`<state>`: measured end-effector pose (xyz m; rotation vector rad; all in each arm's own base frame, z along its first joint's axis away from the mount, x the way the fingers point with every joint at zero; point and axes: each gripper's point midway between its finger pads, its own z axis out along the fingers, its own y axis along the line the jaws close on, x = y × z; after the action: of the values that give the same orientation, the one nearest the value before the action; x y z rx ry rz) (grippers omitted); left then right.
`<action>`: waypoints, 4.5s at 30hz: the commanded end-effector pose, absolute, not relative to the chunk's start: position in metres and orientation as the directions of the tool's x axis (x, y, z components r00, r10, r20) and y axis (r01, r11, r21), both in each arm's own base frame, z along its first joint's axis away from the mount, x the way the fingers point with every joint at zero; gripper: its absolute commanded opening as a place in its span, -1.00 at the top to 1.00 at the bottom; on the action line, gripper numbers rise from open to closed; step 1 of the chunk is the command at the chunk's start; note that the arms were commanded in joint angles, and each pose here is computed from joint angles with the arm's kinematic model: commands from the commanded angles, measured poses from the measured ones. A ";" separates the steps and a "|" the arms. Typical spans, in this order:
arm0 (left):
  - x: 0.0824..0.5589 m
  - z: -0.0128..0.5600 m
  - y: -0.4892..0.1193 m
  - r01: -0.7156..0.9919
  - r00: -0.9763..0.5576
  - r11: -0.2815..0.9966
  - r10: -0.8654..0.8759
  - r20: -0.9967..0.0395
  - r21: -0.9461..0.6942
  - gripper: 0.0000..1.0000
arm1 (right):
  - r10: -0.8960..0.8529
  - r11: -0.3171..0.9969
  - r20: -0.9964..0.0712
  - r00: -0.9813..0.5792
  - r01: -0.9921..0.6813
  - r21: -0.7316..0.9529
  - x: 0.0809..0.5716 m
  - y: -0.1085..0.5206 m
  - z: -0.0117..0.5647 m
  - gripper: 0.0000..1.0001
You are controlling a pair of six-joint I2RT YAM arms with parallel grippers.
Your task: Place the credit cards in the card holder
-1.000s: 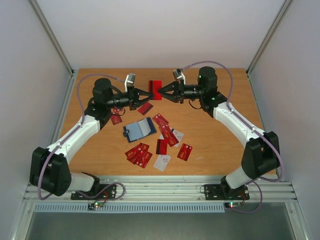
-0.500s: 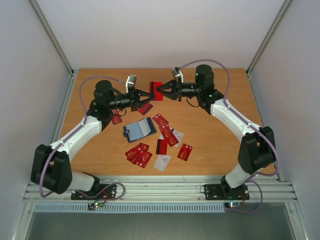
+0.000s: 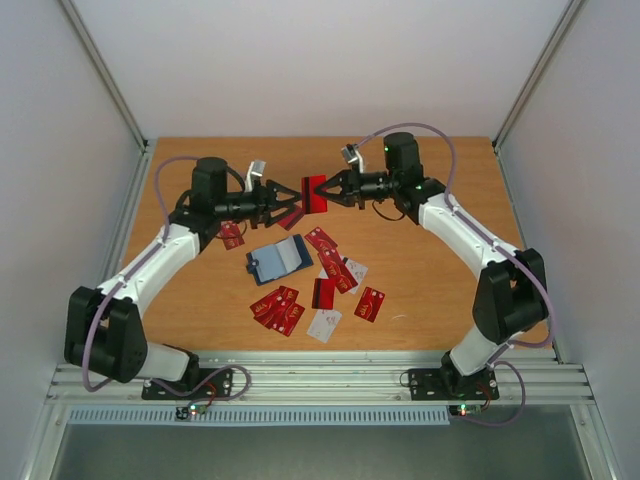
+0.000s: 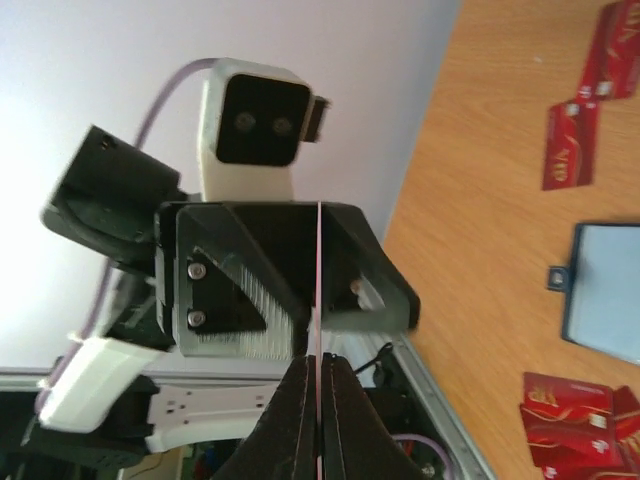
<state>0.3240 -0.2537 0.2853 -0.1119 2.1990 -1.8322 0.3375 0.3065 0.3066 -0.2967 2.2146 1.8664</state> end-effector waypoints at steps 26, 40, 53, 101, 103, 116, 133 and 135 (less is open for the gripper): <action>0.314 0.099 -0.156 -0.144 -0.977 0.791 -0.208 -0.041 -0.595 0.76 | -0.254 0.489 -0.199 -0.947 -0.303 0.818 0.351 0.391 0.136 0.98; 0.310 0.058 -0.165 -0.150 -0.988 0.870 -0.143 0.051 -0.470 0.73 | -0.302 0.537 -0.179 -0.937 -0.322 0.780 0.358 0.390 0.092 0.97; 0.303 0.031 -0.145 -0.143 -0.989 0.922 -0.122 0.081 -0.361 0.82 | -0.327 0.559 -0.175 -0.928 -0.340 0.757 0.352 0.384 0.060 0.97; 0.297 0.012 -0.127 -0.099 -0.990 0.962 -0.070 0.121 -0.255 0.84 | -0.384 0.518 -0.118 -0.916 -0.319 0.794 0.340 0.404 0.049 0.98; 0.296 0.011 -0.126 -0.097 -0.990 0.963 -0.068 0.123 -0.252 0.84 | -0.377 0.519 -0.123 -0.918 -0.319 0.793 0.343 0.405 0.051 0.98; 0.291 0.005 -0.127 -0.092 -0.988 0.961 -0.056 0.143 -0.260 0.88 | -0.345 0.526 -0.120 -0.931 -0.297 0.797 0.353 0.408 0.041 0.98; 0.289 0.005 -0.128 -0.096 -0.988 0.959 -0.058 0.146 -0.268 0.90 | -0.242 0.508 -0.103 -0.965 -0.216 0.834 0.374 0.404 0.047 0.98; 0.289 0.005 -0.129 -0.097 -0.988 0.958 -0.059 0.145 -0.271 0.90 | -0.238 0.507 -0.094 -0.967 -0.206 0.837 0.373 0.404 0.043 0.98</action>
<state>0.2963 -0.1346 0.0227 -0.1326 3.1955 -0.5079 0.3739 0.4006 0.0477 -0.4510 2.7540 1.4719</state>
